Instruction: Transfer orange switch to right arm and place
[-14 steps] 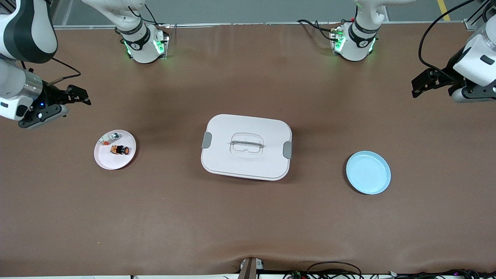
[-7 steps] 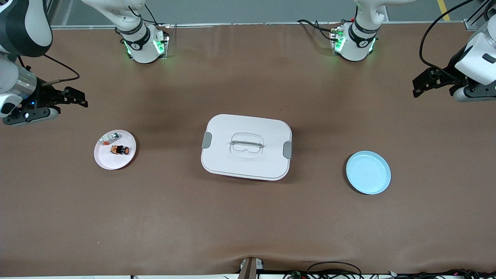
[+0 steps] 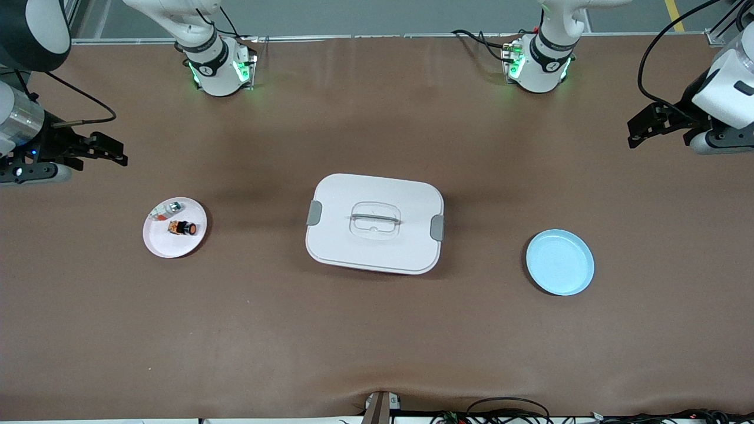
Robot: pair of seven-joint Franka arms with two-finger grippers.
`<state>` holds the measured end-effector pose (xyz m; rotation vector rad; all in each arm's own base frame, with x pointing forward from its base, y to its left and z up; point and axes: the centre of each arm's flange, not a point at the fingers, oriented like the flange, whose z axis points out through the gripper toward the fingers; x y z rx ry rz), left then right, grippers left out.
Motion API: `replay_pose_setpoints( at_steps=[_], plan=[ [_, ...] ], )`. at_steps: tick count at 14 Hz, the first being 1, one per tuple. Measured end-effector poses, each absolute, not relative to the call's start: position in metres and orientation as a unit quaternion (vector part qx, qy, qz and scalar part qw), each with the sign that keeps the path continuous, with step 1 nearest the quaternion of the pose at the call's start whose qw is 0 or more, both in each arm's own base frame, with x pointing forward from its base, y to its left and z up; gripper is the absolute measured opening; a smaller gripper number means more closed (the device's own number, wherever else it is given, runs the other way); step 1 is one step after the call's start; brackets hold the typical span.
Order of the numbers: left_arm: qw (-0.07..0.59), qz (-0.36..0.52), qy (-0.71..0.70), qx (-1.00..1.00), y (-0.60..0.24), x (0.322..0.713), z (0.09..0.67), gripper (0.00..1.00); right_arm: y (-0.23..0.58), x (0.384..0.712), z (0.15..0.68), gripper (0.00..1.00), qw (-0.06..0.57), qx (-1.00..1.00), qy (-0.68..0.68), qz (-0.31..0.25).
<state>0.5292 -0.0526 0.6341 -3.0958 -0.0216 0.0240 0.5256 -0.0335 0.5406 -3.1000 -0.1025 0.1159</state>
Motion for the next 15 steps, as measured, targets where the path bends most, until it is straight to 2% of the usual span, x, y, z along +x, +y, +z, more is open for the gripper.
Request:
replay_pose_setpoints(
  at_steps=[5,8,15],
  plan=[
    [0.023,0.008,-0.007,-1.0,-0.053,0.529,0.634,1.0,-0.036,0.535,0.579,1.0,0.016,-1.0,-0.011,0.01],
    [0.023,0.007,-0.007,-1.0,-0.053,0.529,0.634,1.0,-0.038,0.531,0.597,1.0,0.017,-1.0,-0.004,0.019],
    [0.023,0.007,-0.004,-1.0,-0.056,0.529,0.634,1.0,-0.026,0.532,0.599,1.0,0.019,-1.0,-0.008,0.022]
  ],
)
